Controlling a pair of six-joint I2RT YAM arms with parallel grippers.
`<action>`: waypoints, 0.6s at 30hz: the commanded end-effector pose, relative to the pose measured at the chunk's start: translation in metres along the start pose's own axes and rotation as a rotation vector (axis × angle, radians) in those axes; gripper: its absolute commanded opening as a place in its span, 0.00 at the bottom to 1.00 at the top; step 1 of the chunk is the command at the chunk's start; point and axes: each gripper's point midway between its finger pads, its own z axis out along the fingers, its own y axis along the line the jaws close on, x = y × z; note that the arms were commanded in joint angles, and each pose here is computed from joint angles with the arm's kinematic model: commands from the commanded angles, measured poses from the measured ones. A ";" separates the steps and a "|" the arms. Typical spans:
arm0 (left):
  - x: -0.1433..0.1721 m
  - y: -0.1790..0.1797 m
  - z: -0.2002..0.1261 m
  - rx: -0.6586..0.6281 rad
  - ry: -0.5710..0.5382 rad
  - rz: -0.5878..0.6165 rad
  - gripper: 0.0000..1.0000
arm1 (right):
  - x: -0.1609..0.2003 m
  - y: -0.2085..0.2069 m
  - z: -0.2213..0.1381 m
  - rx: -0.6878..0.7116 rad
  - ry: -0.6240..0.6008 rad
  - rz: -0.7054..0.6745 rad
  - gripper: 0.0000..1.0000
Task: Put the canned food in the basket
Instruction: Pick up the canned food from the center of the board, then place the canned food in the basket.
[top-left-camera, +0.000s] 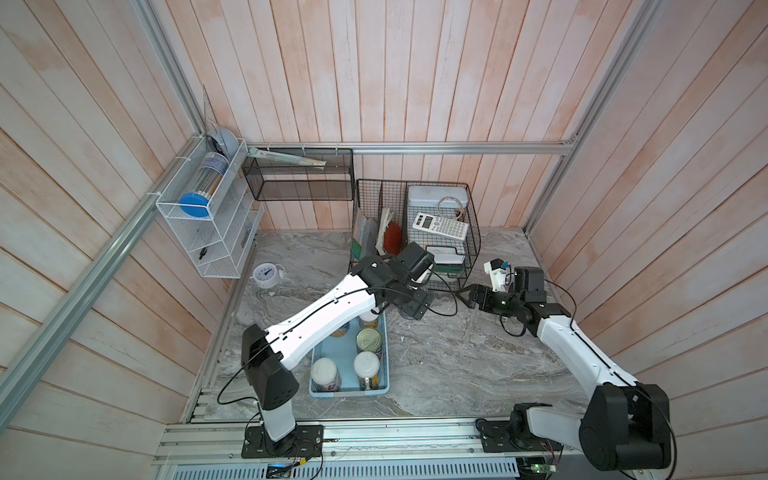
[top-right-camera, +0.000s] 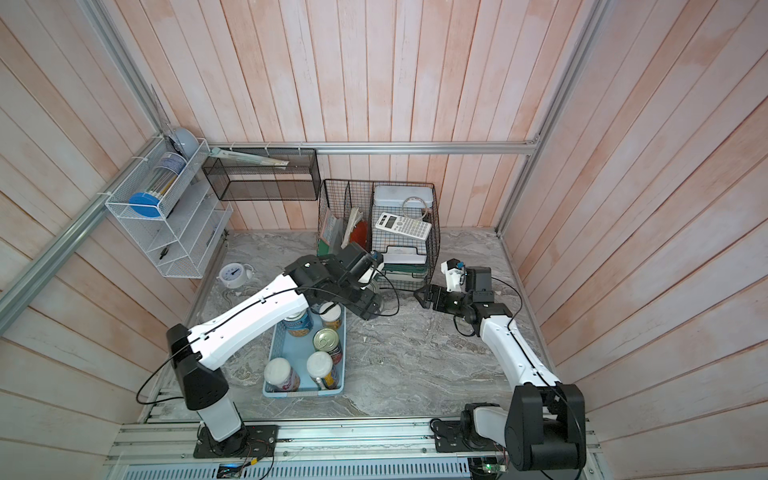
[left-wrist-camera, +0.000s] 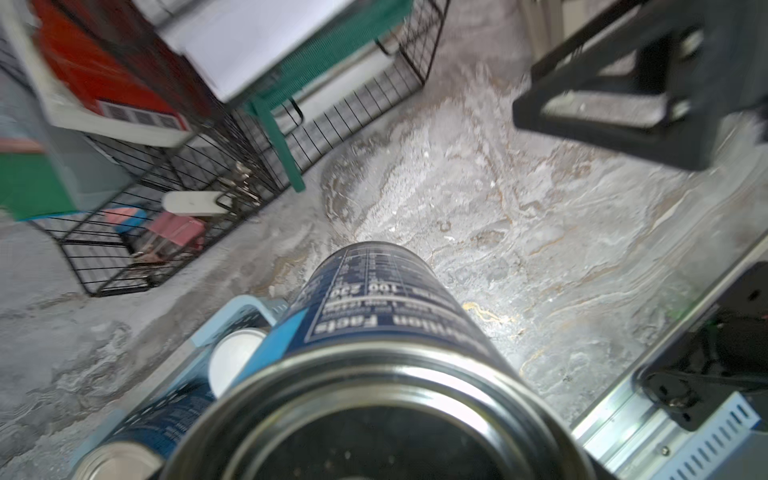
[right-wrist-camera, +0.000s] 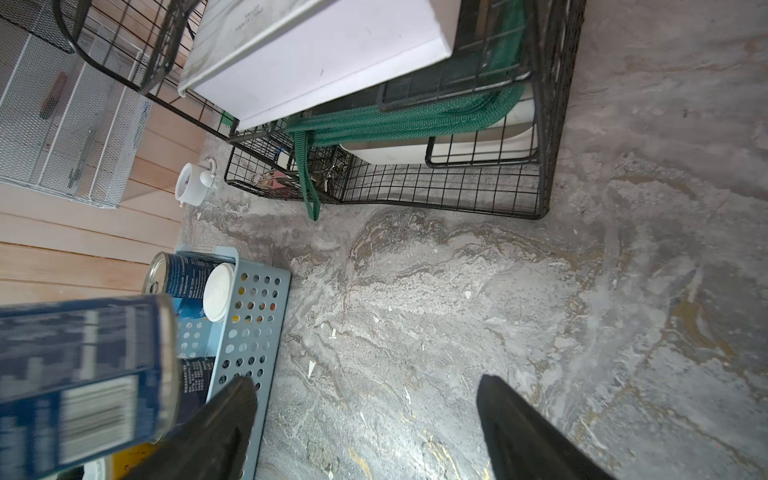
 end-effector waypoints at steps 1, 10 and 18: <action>-0.003 0.046 -0.041 -0.100 -0.082 -0.104 0.60 | 0.005 -0.002 -0.001 0.003 0.009 -0.007 0.90; 0.061 0.104 -0.057 -0.160 -0.067 -0.245 0.60 | 0.005 -0.002 0.000 0.006 0.013 -0.014 0.90; 0.105 0.121 -0.042 -0.165 -0.015 -0.320 0.60 | 0.008 -0.006 0.002 0.018 0.028 -0.005 0.90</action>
